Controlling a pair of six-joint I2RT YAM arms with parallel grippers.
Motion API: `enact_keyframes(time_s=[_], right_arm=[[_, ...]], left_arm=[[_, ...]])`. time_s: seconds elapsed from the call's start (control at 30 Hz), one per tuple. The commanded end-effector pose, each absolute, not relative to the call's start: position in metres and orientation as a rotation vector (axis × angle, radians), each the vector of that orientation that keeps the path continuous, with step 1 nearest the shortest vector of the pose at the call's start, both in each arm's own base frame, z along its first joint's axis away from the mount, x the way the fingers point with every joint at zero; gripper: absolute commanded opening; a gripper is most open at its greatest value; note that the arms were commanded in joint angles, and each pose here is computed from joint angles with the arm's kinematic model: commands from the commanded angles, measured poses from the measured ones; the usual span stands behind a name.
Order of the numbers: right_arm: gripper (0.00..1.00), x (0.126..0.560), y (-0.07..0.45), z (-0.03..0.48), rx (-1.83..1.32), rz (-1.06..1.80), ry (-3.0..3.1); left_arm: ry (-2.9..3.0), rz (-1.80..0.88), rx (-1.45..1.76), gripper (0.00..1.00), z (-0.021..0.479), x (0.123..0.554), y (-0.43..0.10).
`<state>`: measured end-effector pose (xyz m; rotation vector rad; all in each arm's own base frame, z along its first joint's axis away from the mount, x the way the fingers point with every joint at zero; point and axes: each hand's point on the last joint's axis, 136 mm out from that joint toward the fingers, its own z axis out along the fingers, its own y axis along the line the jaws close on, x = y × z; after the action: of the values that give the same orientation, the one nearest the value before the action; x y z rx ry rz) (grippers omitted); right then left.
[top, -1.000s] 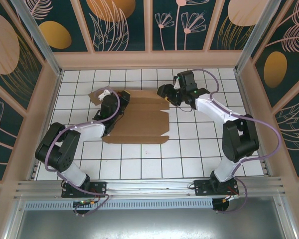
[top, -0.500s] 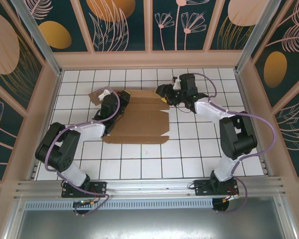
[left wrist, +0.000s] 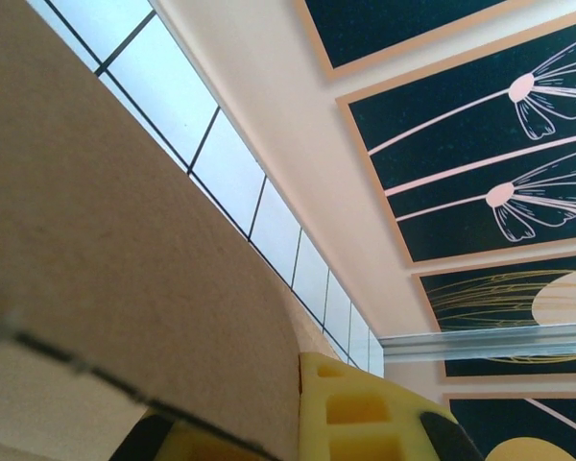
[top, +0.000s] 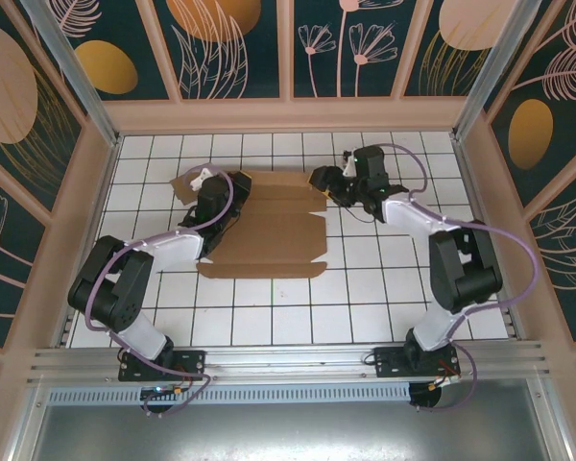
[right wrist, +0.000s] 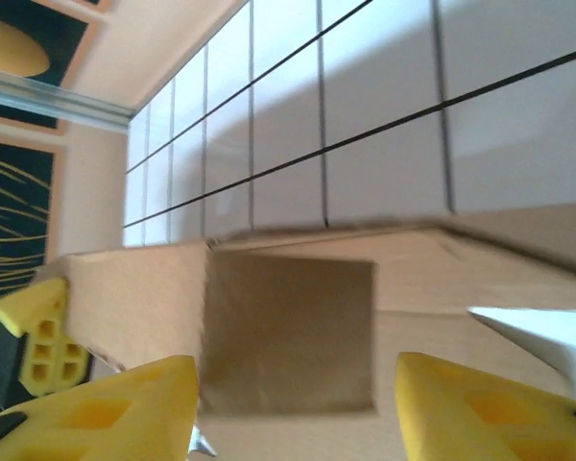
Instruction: Fold the paper box
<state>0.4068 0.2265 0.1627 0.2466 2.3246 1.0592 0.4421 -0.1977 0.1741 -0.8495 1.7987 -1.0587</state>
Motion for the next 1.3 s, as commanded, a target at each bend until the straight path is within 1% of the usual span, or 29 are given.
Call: enact_keyframes(time_s=[0.0,0.1,0.2,0.27,0.37,0.43,0.53,0.77,0.87,1.0,1.13,1.27], right_arm=[[0.51,0.393,0.194,0.139,0.221,0.818,2.350],[0.46,0.387,0.191,0.107,0.190,0.712,2.438],[0.46,0.386,0.197,0.086,0.157,0.664,2.475],[0.45,0.391,0.202,0.073,0.147,0.635,2.497],[0.40,0.401,0.208,0.056,0.132,0.600,2.522],[0.40,0.411,0.211,0.048,0.112,0.565,2.531],[0.45,0.425,0.211,0.042,0.090,0.466,2.521],[0.48,0.448,0.203,0.026,0.081,0.320,2.508],[0.51,0.452,0.207,0.019,0.079,0.364,2.518],[0.52,0.452,0.227,0.016,0.058,0.549,2.515],[0.52,0.446,0.252,0.034,0.032,0.793,2.447],[0.50,0.443,0.264,0.056,0.029,0.959,2.378]], left_arm=[[1.853,-0.974,-0.885,0.00,0.155,0.446,-0.193],[1.859,-0.986,-0.887,0.00,0.153,0.448,-0.196],[1.859,-0.990,-0.890,0.00,0.153,0.449,-0.196],[1.858,-0.987,-0.892,0.00,0.154,0.449,-0.195],[1.861,-0.984,-0.891,0.00,0.156,0.449,-0.195],[1.871,-0.982,-0.893,0.00,0.155,0.450,-0.195],[1.880,-0.986,-0.891,0.00,0.154,0.450,-0.196],[1.885,-0.996,-0.892,0.00,0.153,0.449,-0.197],[1.888,-0.999,-0.893,0.00,0.153,0.448,-0.198],[1.892,-1.003,-0.896,0.00,0.150,0.448,-0.198],[1.895,-1.015,-0.909,0.00,0.146,0.446,-0.199],[1.897,-1.013,-0.910,0.00,0.144,0.444,-0.198]])
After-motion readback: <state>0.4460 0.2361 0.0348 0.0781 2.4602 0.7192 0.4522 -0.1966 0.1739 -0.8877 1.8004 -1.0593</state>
